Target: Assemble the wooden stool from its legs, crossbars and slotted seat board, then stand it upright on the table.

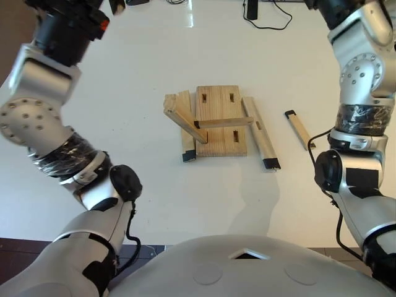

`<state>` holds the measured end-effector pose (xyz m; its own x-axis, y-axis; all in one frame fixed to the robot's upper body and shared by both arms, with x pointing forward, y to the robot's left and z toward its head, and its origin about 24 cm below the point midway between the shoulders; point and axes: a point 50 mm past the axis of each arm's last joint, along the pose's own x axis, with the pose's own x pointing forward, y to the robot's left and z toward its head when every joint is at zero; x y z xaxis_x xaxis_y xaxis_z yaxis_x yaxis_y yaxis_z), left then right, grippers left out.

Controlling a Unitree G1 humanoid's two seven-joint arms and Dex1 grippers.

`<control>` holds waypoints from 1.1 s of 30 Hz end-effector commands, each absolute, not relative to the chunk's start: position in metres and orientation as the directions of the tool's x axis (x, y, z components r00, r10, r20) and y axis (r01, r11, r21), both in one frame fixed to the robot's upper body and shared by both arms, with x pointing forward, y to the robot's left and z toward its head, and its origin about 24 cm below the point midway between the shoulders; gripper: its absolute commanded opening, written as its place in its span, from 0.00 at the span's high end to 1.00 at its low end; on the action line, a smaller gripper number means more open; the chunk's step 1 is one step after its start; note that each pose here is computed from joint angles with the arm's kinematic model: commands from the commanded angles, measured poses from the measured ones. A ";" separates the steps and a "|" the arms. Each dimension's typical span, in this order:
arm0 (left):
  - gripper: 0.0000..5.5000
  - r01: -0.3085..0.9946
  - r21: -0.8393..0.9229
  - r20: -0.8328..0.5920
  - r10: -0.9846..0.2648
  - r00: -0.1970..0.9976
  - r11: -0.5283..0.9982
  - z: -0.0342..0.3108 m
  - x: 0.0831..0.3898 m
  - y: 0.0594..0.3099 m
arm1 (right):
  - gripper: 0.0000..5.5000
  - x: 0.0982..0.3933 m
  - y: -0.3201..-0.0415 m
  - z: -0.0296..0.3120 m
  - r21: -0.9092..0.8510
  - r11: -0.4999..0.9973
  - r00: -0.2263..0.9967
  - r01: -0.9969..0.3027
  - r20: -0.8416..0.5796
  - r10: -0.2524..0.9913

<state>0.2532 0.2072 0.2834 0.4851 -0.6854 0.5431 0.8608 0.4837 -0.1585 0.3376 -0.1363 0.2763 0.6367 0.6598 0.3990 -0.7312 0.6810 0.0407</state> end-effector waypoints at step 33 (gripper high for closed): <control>0.63 0.986 0.107 0.153 -0.982 0.113 0.130 0.246 0.220 0.175 | 0.22 0.250 -0.117 0.304 0.042 -0.122 -0.101 -0.992 0.331 0.938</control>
<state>0.2220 0.1749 0.2460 0.1204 -0.9771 0.1753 0.9864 0.1377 0.0901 0.2540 -0.1199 0.2965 -0.0660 0.9371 0.3428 -0.9914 -0.1004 0.0835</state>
